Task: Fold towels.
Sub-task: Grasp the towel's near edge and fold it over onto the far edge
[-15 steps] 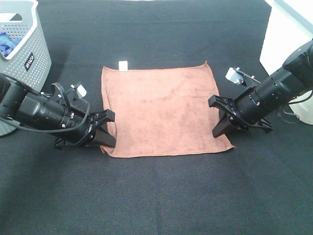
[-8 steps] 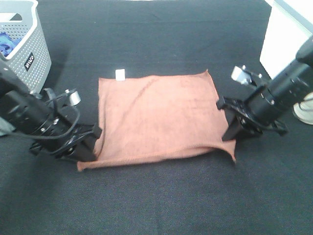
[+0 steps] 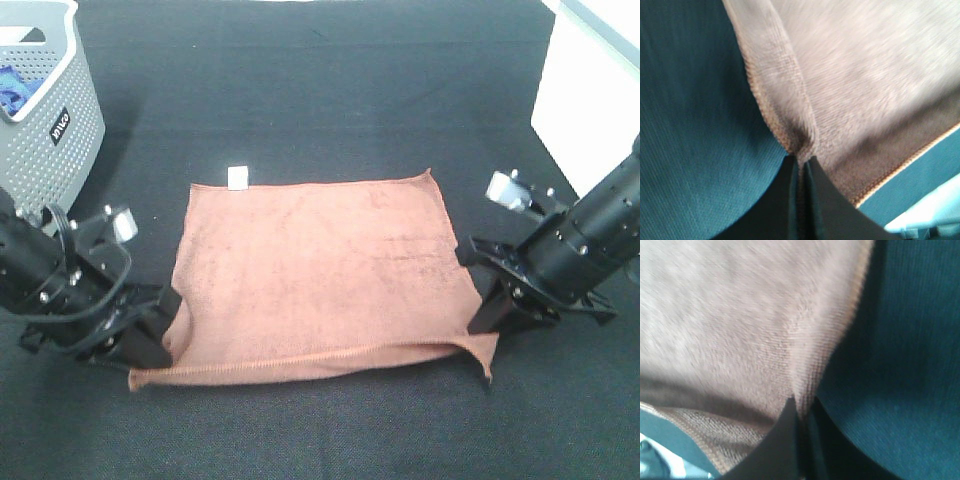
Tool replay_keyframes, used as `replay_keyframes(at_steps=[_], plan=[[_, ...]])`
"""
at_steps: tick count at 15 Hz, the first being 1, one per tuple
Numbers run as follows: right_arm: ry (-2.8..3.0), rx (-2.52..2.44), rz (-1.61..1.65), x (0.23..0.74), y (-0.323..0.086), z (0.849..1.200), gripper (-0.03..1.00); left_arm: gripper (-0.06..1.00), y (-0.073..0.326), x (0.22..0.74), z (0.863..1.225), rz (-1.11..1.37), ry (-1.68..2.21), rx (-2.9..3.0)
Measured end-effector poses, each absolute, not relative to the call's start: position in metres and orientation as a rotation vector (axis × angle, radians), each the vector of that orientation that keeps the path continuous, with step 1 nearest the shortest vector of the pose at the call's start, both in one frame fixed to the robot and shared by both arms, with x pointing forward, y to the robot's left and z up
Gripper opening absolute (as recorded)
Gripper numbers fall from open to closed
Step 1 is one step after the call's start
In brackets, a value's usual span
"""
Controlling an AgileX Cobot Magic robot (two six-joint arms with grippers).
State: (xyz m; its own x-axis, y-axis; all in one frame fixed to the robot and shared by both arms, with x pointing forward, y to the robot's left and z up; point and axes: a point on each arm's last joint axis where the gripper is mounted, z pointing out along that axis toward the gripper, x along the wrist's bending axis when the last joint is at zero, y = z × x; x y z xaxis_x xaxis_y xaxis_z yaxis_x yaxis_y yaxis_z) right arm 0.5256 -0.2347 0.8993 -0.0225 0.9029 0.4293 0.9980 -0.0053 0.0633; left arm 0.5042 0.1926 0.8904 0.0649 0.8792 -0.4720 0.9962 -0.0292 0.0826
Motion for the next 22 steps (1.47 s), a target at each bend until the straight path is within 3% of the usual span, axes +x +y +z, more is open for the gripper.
replay_keyframes(at_steps=[4, 9, 12, 16, 18, 21, 22], plan=[[-2.131, -1.983, -0.798, 0.577, -0.23, 0.934, 0.0, 0.01, 0.191, 0.549, 0.925, -0.097, 1.776, 1.851], [-2.191, -1.99, -0.967, 0.641, -0.225, 0.949, 0.0, 0.01, 0.187, 0.599, 0.949, 0.135, 1.701, 1.74], [-2.22, -2.03, -0.996, 0.685, -0.224, 0.94, 0.0, 0.0, 0.179, 0.641, 0.942, 0.221, 1.639, 1.768], [-2.183, -2.08, -0.925, 0.709, -0.224, 0.899, 0.03, 0.04, 0.174, 0.666, 0.907, 0.223, 1.652, 1.808], [-2.168, -2.106, -0.909, 0.711, -0.225, 0.887, 0.2, 0.22, 0.173, 0.67, 0.899, 0.216, 1.66, 1.816], [-2.168, -2.102, -0.897, 0.709, -0.225, 0.891, 0.74, 0.68, 0.173, 0.67, 0.899, 0.214, 1.652, 1.829], [-2.168, -2.102, -0.897, 0.709, -0.225, 0.891, 0.74, 0.68, 0.173, 0.67, 0.899, 0.214, 1.652, 1.829]])
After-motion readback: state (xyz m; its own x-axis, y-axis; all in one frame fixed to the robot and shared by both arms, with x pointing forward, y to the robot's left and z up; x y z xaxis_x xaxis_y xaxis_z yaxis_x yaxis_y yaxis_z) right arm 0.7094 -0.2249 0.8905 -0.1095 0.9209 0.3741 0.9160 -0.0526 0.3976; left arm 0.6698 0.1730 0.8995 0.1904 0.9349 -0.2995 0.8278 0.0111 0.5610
